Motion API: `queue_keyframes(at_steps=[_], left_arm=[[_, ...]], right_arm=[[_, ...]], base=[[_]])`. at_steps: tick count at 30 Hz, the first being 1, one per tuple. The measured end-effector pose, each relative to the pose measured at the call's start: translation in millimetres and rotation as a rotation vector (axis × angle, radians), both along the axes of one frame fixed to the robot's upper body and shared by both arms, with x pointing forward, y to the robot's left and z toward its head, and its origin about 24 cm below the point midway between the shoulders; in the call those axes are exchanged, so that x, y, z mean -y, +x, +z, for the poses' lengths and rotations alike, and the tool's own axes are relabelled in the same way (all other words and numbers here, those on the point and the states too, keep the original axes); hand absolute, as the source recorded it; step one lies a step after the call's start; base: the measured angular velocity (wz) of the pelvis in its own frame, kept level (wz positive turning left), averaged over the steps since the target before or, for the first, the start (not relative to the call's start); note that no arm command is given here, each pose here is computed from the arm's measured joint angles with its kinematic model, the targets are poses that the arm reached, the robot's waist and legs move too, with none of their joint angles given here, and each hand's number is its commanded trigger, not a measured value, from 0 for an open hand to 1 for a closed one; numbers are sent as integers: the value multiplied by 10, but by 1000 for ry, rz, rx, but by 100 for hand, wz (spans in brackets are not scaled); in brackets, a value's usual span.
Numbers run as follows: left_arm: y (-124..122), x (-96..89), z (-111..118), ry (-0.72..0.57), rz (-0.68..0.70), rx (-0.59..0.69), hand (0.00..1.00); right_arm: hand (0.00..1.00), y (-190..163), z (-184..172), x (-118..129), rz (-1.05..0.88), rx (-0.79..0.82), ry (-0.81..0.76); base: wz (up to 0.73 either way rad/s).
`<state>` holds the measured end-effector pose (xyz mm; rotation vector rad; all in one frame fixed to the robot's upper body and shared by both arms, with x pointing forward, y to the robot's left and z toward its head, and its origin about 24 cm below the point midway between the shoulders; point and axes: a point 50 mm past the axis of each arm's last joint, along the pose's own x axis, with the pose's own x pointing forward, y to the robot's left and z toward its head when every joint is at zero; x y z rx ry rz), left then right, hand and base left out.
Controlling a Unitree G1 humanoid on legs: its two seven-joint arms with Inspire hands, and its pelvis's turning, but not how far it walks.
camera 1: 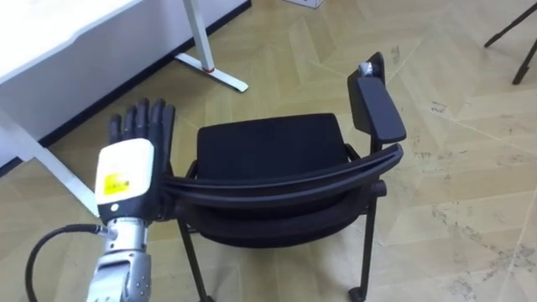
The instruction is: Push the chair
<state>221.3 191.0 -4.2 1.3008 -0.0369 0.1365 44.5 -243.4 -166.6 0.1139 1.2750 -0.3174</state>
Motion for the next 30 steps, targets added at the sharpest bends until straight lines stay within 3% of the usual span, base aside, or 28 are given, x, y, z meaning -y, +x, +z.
queue_keyframes(at_steps=[13,19,30], left_arm=[[-13,-1,-107,88,-118,-257,0],[18,15,-13,96,-140,-265,0],[13,-12,-34,105,-140,-323,0]], right_arm=[[0,102,54,154,54,19,-22],[0,123,59,163,55,23,-25],[0,135,60,163,57,25,-25]], base=[[0],[0],[-1]])
